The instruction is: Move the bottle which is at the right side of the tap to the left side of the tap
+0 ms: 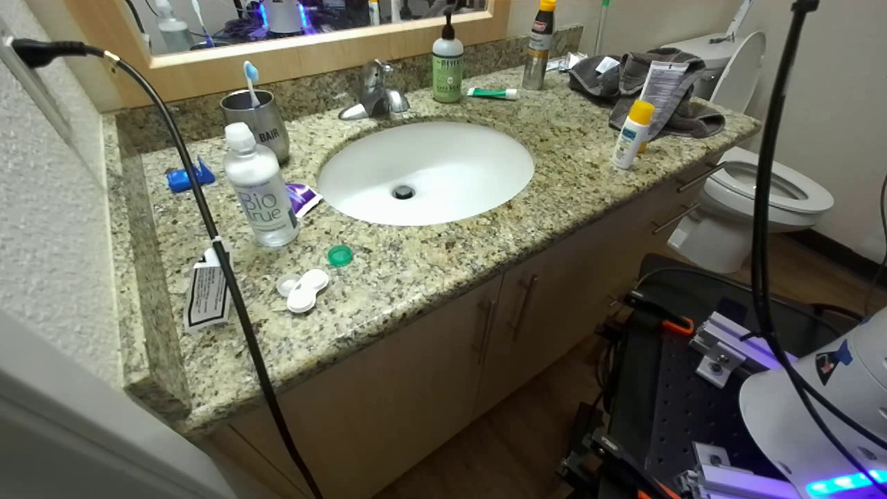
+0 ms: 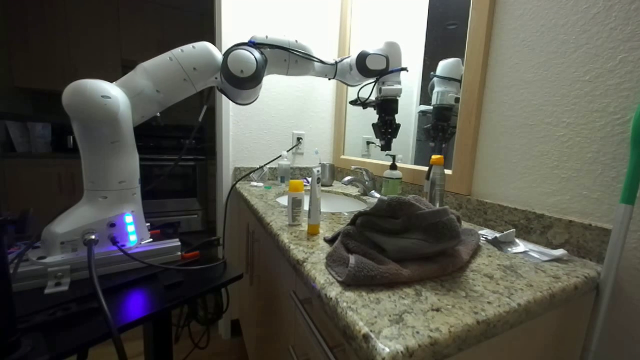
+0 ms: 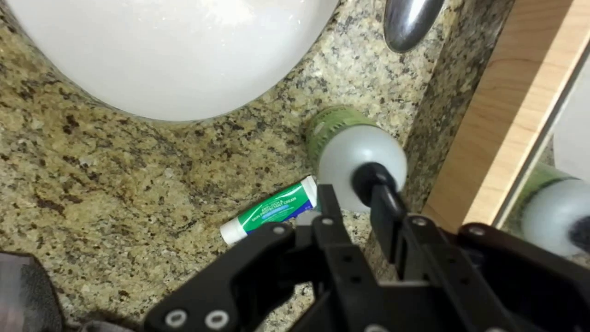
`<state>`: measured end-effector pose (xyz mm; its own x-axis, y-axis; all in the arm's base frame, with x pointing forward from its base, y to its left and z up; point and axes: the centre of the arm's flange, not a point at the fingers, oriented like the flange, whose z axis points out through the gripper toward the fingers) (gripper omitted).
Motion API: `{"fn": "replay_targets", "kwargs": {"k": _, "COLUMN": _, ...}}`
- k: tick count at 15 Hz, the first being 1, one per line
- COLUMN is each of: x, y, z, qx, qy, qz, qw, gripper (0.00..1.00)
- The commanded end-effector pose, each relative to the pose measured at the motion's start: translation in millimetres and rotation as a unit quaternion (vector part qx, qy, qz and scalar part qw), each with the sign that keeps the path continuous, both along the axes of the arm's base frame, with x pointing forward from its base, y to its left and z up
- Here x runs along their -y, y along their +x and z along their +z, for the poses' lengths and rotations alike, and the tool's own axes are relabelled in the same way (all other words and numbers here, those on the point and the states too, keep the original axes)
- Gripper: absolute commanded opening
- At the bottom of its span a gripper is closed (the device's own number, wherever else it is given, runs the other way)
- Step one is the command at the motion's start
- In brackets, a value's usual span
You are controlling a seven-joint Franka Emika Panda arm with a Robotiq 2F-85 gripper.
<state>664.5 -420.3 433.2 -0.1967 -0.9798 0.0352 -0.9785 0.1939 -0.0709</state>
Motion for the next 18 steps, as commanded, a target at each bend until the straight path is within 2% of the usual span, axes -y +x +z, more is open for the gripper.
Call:
{"fn": "replay_targets", "kwargs": {"k": 1, "x": -9.7, "y": -13.9, "z": 26.3, "qx": -0.005, "qy": 0.014, "qz": 0.012, "qw": 0.9998, "gripper": 0.06}}
{"fn": "replay_targets", "kwargs": {"k": 3, "x": -11.8, "y": -13.8, "z": 29.9, "qx": -0.01, "qy": 0.008, "qz": 0.005, "qw": 0.9999, "gripper": 0.06}}
{"fn": "replay_targets", "kwargs": {"k": 4, "x": -13.4, "y": -14.0, "z": 30.7, "qx": -0.013, "qy": 0.007, "qz": 0.009, "qw": 0.9999, "gripper": 0.51}}
{"fn": "replay_targets", "kwargs": {"k": 5, "x": -7.2, "y": -6.8, "z": 28.3, "qx": -0.002, "qy": 0.003, "qz": 0.004, "qw": 1.0, "gripper": 0.27}}
{"fn": "replay_targets", "kwargs": {"k": 6, "x": -7.9, "y": -6.6, "z": 28.4, "qx": -0.002, "qy": 0.003, "qz": 0.004, "qw": 1.0, "gripper": 0.58}}
{"fn": "replay_targets", "kwargs": {"k": 9, "x": 0.9, "y": -3.3, "z": 9.0, "qx": -0.007, "qy": 0.023, "qz": 0.101, "qw": 0.9946, "gripper": 0.78}}
{"fn": "replay_targets", "kwargs": {"k": 12, "x": 9.8, "y": -3.0, "z": -10.7, "qx": -0.017, "qy": 0.027, "qz": 0.181, "qw": 0.983, "gripper": 1.0}}
{"fn": "replay_targets", "kwargs": {"k": 14, "x": 15.9, "y": -3.1, "z": -22.7, "qx": -0.031, "qy": 0.018, "qz": 0.219, "qw": 0.9752, "gripper": 1.0}}
{"fn": "replay_targets", "kwargs": {"k": 15, "x": 17.8, "y": -3.0, "z": -28.7, "qx": -0.039, "qy": 0.008, "qz": 0.217, "qw": 0.9753, "gripper": 1.0}}
{"fn": "replay_targets", "kwargs": {"k": 16, "x": 6.9, "y": -7.7, "z": -25.0, "qx": -0.033, "qy": 0.017, "qz": 0.196, "qw": 0.9799, "gripper": 1.0}}
{"fn": "replay_targets", "kwargs": {"k": 18, "x": 9.2, "y": -8.2, "z": -31.9, "qx": -0.038, "qy": 0.016, "qz": 0.205, "qw": 0.9779, "gripper": 1.0}}
